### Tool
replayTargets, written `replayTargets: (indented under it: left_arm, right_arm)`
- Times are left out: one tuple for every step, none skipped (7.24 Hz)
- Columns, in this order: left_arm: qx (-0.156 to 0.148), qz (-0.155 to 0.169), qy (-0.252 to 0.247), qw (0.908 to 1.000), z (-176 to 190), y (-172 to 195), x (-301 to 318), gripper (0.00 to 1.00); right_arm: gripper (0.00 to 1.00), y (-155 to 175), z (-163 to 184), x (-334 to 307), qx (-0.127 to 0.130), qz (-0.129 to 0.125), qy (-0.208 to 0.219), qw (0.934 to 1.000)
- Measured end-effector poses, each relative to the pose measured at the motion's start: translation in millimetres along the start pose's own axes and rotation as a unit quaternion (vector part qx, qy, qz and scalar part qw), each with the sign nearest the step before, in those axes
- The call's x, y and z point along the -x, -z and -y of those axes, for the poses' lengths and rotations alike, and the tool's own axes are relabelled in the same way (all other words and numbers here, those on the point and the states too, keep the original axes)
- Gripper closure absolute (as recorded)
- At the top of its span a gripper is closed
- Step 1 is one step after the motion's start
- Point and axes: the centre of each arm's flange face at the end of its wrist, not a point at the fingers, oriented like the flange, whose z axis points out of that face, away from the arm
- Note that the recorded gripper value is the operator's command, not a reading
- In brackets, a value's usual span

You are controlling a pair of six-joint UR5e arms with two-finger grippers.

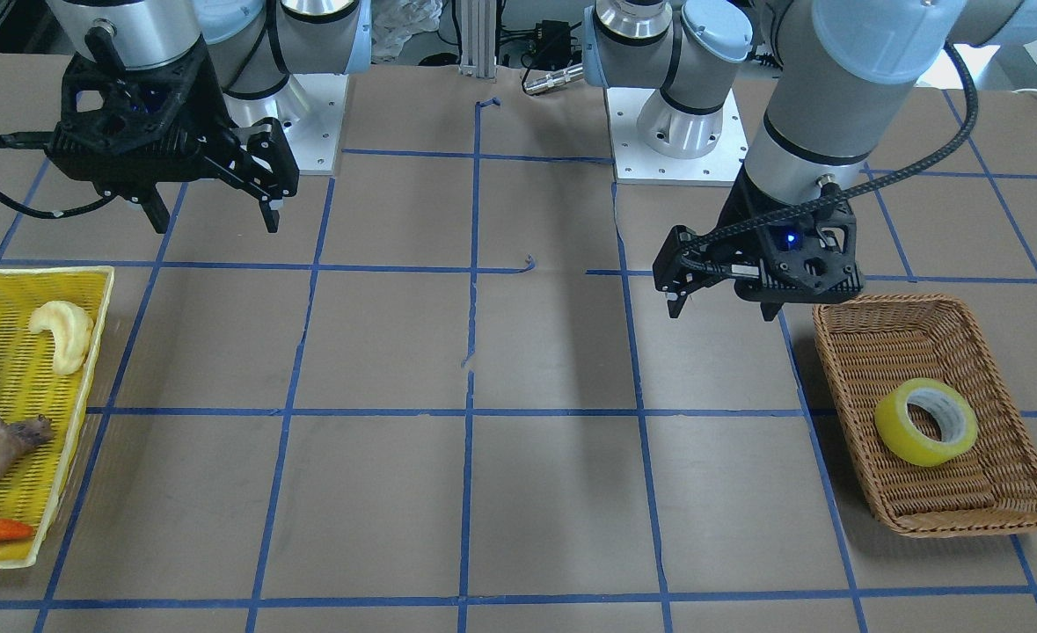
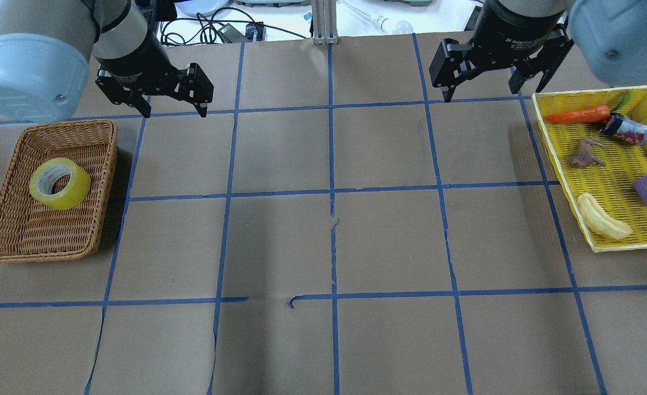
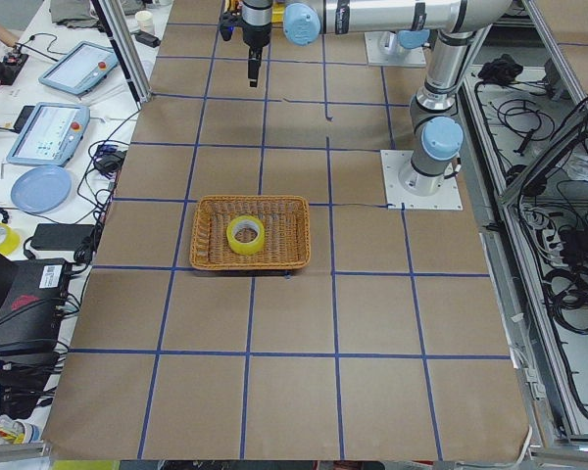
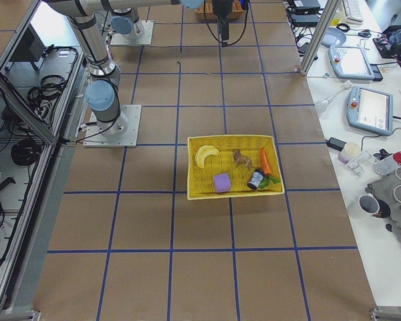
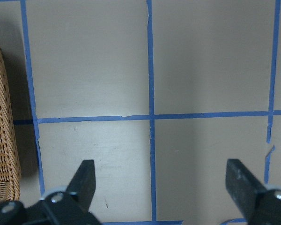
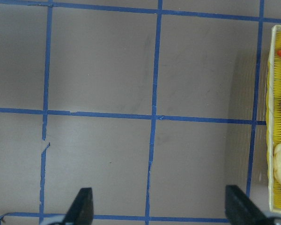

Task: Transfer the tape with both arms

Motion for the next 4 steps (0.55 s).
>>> replayTargets:
  left_arm:
    - [0.000,-0.001,-0.001,1.0000,-12.7,6.3,-0.7,0.00]
    - [0.001,0.000,-0.001,1.0000,-25.1,12.1,-0.6,0.00]
    - [0.004,0.004,0.000,1.0000,-34.5,18.0,1.2,0.00]
    - [0.006,0.012,0.000,0.9999,-39.7,22.6,3.5,0.00]
  right_arm:
    - [0.00,0.0,0.1,0.0,0.000,0.000,0.000,1.0000]
    - [0.00,-0.2,0.2,-0.2,0.000,0.000,0.000,1.0000]
    - [0.00,0.0,0.1,-0.3,0.000,0.000,0.000,1.0000]
    - [0.00,0.1,0.0,-0.3,0.000,0.000,0.000,1.0000]
